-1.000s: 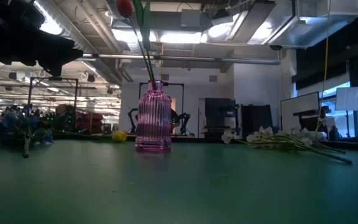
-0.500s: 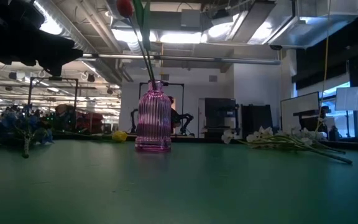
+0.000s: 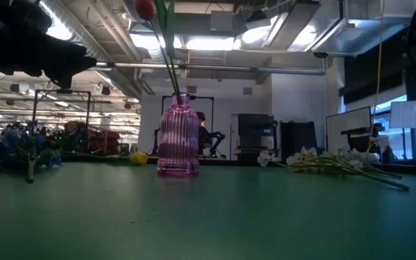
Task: Sort flowers into vase by color
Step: Put the white flowers into the blue vase
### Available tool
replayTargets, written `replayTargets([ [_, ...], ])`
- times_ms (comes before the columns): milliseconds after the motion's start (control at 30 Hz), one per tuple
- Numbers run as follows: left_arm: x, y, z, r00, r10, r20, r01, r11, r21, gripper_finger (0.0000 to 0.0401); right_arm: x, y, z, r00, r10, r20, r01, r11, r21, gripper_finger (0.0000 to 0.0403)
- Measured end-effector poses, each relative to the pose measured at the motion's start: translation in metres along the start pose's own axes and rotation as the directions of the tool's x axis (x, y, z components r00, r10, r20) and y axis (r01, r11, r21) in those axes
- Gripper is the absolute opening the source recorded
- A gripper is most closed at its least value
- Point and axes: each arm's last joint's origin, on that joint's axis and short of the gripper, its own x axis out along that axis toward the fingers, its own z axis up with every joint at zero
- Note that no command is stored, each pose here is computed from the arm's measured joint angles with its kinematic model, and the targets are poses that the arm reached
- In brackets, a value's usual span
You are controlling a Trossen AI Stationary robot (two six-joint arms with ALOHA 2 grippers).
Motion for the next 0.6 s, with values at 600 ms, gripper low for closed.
replayTargets([
  [600,0.000,0.000,0.000,1.000,0.000,0.000,0.000,1.000,0.000,0.0167,0.055,-0.089,0.011,0.623,-0.741,-0.250,0.736,0.447,0.509,0.0168],
])
